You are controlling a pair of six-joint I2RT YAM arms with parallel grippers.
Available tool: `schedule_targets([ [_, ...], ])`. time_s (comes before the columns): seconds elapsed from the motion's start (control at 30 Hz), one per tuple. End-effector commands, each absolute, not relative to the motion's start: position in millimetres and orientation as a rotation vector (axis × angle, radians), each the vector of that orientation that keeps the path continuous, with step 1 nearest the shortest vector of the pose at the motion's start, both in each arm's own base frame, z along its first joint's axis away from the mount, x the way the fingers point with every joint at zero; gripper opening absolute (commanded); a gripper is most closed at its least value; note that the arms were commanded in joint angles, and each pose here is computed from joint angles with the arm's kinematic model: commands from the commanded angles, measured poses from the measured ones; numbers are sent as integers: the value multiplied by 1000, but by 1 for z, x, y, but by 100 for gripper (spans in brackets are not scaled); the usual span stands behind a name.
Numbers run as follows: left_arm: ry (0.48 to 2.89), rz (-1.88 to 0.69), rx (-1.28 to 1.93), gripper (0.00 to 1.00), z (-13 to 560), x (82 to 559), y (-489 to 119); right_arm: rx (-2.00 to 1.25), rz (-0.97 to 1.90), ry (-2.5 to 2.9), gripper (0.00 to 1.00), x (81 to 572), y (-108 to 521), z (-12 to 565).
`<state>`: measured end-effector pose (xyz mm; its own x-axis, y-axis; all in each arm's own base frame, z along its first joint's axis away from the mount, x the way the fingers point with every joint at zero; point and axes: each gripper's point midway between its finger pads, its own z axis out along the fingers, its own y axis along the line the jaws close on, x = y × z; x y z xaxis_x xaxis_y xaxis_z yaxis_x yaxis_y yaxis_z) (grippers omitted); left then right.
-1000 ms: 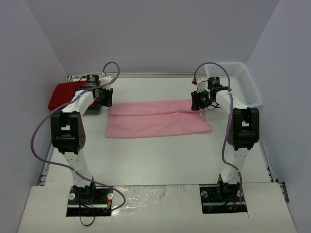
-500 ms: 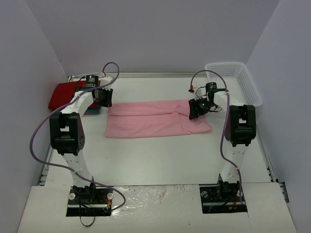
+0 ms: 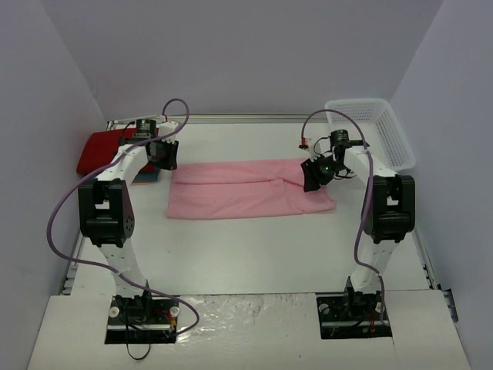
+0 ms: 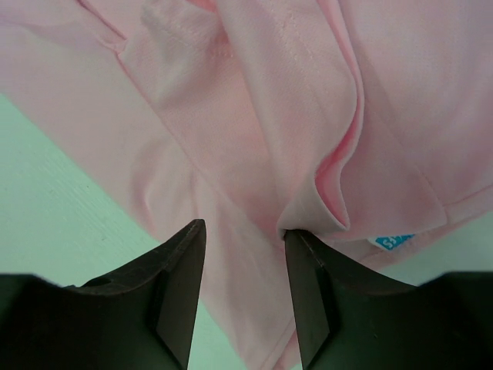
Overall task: Fold and stack the t-shirts
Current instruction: Fold the other side of the tshirt into a rectangle
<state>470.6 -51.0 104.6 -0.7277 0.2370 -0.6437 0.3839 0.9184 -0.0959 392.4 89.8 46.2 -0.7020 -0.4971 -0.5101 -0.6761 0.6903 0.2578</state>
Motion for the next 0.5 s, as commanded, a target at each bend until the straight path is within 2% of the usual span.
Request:
schedule_targets([
  [0.0,2345,-274,445,23,138,472,-54,-1036,556,2438,42,376,88,72],
  [0.23,2351,-266,455,23,135,469,-56,-1193,521,2413,44,350,81,72],
  [0.47,2356,-260,456,23,133,468,-55,-1237,480,2424,44,345,76,73],
])
